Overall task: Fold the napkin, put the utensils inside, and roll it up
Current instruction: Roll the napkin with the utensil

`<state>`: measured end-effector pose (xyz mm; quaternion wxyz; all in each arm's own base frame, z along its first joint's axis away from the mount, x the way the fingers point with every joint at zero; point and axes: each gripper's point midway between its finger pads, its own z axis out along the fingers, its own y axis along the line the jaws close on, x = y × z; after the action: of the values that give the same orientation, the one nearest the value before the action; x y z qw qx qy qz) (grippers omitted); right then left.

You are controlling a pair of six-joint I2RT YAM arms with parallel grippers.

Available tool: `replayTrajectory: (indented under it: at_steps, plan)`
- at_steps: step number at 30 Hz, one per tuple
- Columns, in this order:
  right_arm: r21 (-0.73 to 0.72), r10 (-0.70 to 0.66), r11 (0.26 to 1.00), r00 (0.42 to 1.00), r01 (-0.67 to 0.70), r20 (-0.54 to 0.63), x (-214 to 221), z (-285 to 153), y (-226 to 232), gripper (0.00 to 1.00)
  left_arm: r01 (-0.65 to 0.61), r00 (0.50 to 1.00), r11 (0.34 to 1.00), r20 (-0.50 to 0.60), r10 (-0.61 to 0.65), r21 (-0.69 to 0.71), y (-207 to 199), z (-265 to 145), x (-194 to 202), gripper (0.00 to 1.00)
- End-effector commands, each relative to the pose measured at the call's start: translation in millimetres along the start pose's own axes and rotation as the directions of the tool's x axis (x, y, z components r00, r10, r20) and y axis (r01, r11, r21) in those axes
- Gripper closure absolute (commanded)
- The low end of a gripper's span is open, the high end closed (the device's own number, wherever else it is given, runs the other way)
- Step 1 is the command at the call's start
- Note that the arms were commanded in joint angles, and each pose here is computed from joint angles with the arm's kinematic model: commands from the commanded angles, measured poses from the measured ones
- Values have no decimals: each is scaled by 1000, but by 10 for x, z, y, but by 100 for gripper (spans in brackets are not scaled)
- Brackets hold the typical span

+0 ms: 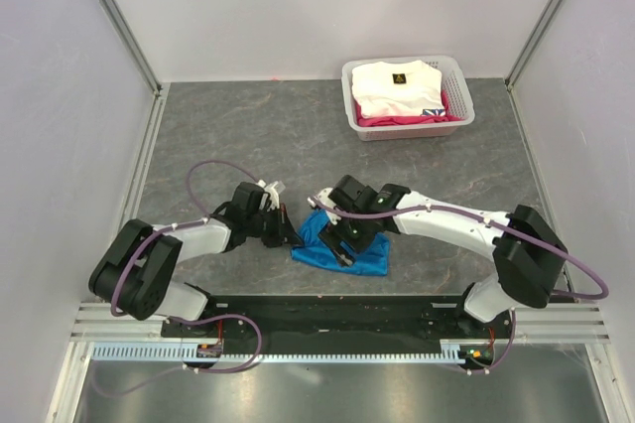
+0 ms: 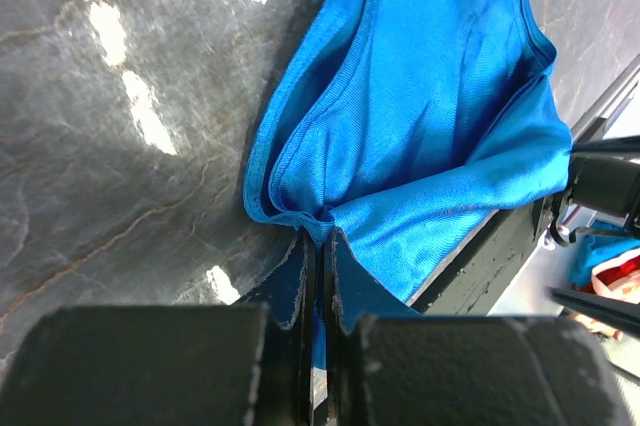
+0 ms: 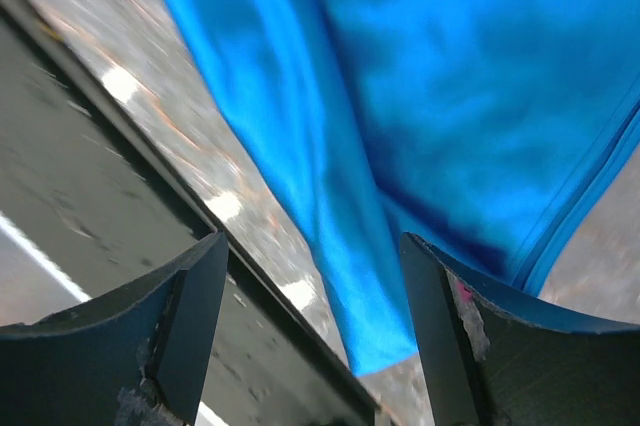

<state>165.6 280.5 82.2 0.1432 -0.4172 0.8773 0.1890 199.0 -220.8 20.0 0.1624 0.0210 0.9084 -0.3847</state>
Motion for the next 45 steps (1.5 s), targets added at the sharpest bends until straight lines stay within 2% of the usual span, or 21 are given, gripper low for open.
replayTrajectory:
  at_steps: [1,7,10,14,15,20,23,27,28,30,34,35,37,39,41,44,45]
  plan:
    - [144,49,989,986,-26,-159,484,103,-196,23,12,1000,998,-8,-13,-62,100,33,-51,98]
    - [187,23,982,980,14,-195,548,154,-292,24,5,1000,998,-13,-6,-61,95,36,-54,98]
    - [148,18,989,970,18,-240,641,225,-248,30,10,1000,998,-16,-11,-66,114,40,-48,98]
    - [68,23,998,957,-4,-289,716,303,-126,64,5,1000,998,-17,-6,-69,125,43,-54,98]
    - [52,31,998,955,-16,-295,716,300,-117,66,4,1000,998,-17,-5,-70,130,43,-58,98]
    - [-93,73,990,942,-109,-329,698,316,-5,72,-18,1000,997,-21,17,-74,129,56,-88,98]
    - [-126,111,979,937,-160,-331,670,341,-101,74,-29,999,996,-26,27,-79,136,67,-111,98]
    - [-221,204,932,921,-286,-333,592,337,-146,76,-41,999,996,-39,37,-84,152,91,-128,98]
    - [-240,196,928,923,-284,-331,590,343,-162,76,-40,998,996,-44,36,-84,155,94,-121,98]
    - [-260,218,914,917,-312,-335,603,351,-202,75,-39,998,996,-46,35,-86,158,99,-122,98]
    - [-206,252,924,920,-321,-300,533,319,-374,70,-29,998,995,-59,24,-93,194,118,-96,98]
    - [-186,251,932,925,-310,-284,496,291,-408,63,-28,998,995,-62,22,-91,188,123,-90,98]
    - [-137,252,947,936,-290,-245,369,196,-490,57,-22,998,996,-66,17,-87,186,127,-91,98]
    - [-56,238,966,952,-252,-193,246,41,-610,43,-18,997,996,-73,11,-85,189,133,-75,98]
    - [16,238,971,966,-238,-96,2,-177,-710,34,-16,997,996,-70,10,-85,183,132,-85,98]
    - [91,187,978,982,-190,39,-293,-475,-728,27,-9,997,996,-75,3,-85,176,132,-89,98]
    - [147,130,979,988,-141,78,-382,-508,-706,26,-4,997,996,-79,-2,-84,169,137,-93,98]
